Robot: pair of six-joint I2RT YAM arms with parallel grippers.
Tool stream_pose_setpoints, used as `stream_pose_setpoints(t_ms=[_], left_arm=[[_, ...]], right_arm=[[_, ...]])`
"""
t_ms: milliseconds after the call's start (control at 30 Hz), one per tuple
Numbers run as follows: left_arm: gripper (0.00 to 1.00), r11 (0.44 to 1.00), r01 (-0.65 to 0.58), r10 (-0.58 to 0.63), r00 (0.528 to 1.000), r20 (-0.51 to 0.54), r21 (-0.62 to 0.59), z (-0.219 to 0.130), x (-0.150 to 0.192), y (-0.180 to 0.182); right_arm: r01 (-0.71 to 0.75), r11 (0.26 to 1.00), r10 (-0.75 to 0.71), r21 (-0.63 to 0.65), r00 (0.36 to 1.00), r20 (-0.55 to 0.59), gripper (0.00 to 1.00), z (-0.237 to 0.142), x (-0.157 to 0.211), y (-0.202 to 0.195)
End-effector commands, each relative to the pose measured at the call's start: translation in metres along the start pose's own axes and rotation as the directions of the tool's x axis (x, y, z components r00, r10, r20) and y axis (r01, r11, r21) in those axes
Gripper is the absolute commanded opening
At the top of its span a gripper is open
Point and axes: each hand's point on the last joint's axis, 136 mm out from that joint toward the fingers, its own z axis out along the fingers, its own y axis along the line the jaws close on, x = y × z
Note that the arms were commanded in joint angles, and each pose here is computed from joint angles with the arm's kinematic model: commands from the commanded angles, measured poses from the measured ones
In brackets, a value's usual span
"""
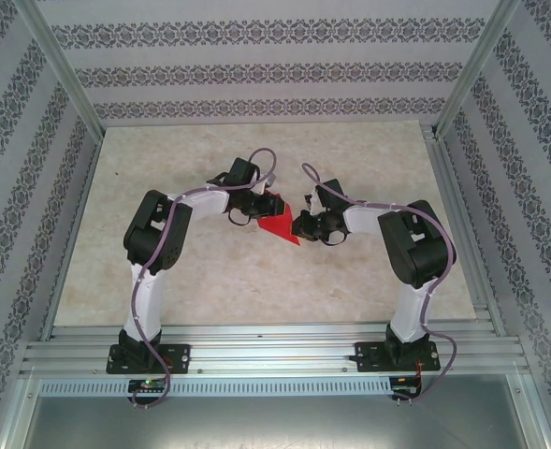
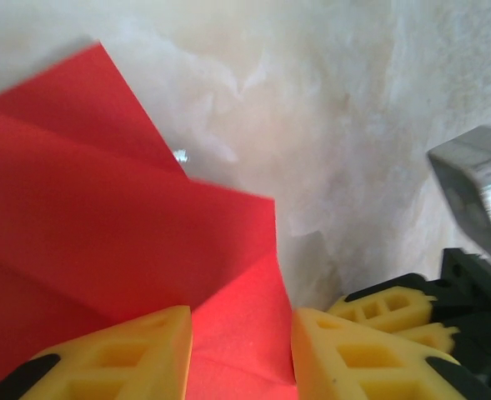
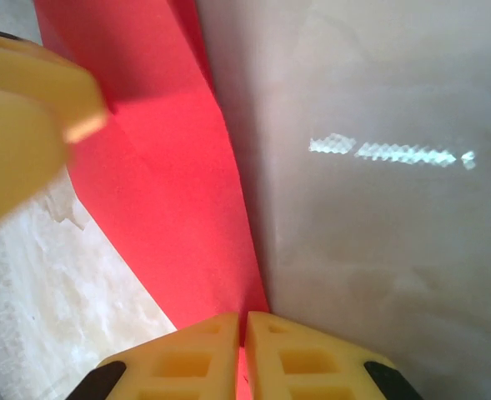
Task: Fold a paper plane with a square sheet of paper (fold left side to right side)
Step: Fourth fold the wing at the center of the table.
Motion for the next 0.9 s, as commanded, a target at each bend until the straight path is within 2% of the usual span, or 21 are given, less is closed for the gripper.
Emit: stream_pose_setpoints(t_ms=[0,133,367,633,867], left_arm=[[0.38,0.994,-0.031,0.022,0.997,0.078,0.106,-0.025,-0.018,-0.038],[0.31,0.99,-0.008,-0.001,0.998,0.067,0.138,-0.022,-0.008,-0.044],[0.28,0.989,0.038,-0.041,0.999,0.014,0.142,0.013,0.011,-0.045],[0.26,0.994,0.093,-0.092,0.996,-0.016,0.063,0.038,0.022,-0.029],[0.25,0.989,0.122,-0.123,0.992,-0.013,-0.09,0.036,0.032,0.006]], right_arm=[[-0.053,0.96,0.104,0.275,0.979,-0.174,0.13,0.007,0.061,-0.064],[-0.052,0.958,0.105,0.283,0.979,-0.177,0.12,0.009,0.061,-0.063],[-0.035,0.951,0.092,0.308,0.981,-0.171,0.1,0.01,0.06,-0.063],[-0.005,0.935,0.076,0.355,0.98,-0.185,0.1,0.011,0.065,-0.065],[0.02,0.923,0.06,0.385,0.979,-0.195,0.1,0.01,0.066,-0.065]])
